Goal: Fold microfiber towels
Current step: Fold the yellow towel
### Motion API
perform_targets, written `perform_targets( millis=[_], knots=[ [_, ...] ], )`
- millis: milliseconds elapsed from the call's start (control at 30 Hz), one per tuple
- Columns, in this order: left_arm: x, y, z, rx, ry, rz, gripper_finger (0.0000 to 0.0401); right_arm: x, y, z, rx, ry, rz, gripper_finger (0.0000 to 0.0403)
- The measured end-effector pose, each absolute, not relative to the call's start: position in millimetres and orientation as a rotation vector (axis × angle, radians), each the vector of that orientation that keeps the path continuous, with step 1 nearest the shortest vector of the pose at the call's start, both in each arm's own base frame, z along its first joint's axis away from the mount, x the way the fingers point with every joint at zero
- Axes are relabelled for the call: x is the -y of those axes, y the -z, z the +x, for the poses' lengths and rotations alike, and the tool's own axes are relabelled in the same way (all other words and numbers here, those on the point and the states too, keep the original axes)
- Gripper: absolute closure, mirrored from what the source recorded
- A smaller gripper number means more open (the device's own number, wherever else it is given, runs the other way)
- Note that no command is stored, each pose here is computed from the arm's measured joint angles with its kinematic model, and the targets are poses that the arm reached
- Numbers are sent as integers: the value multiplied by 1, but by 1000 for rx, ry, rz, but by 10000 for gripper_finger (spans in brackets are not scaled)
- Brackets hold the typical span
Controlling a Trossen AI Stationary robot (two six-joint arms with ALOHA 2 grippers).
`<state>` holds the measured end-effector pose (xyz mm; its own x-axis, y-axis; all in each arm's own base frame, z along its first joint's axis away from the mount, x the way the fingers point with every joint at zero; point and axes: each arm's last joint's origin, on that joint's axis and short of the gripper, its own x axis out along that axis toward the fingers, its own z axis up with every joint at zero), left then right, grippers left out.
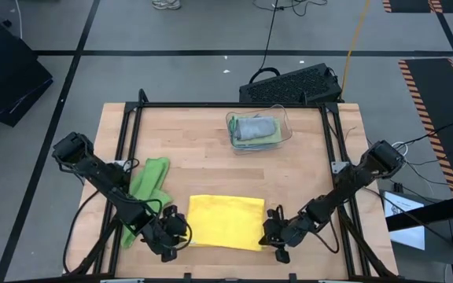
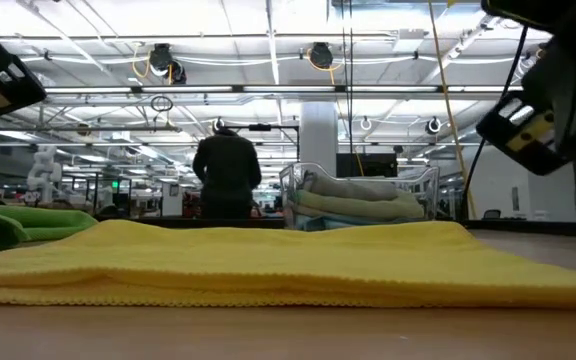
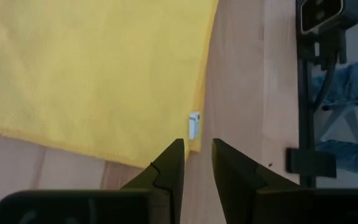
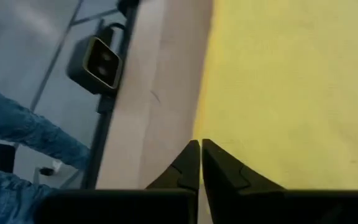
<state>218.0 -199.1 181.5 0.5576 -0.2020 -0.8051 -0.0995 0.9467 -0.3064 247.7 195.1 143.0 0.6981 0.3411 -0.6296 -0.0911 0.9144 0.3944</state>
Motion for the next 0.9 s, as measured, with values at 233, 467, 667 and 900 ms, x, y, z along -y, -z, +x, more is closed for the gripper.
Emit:
perform_targets(
  millis=[233, 467, 667, 900],
  knots=[
    [201, -180, 215, -985, 42, -326, 318, -204, -132, 254, -717, -322, 312, 308],
    [201, -181, 215, -984, 41, -329, 318, -208, -107, 258, -733, -339, 251, 268],
    [198, -180, 216, -988, 32, -321, 318, -210, -91, 259, -755, -352, 225, 308],
    [197, -180, 216, -993, 23, -324, 318, -207, -90, 259, -794, -312, 273, 395]
  ],
)
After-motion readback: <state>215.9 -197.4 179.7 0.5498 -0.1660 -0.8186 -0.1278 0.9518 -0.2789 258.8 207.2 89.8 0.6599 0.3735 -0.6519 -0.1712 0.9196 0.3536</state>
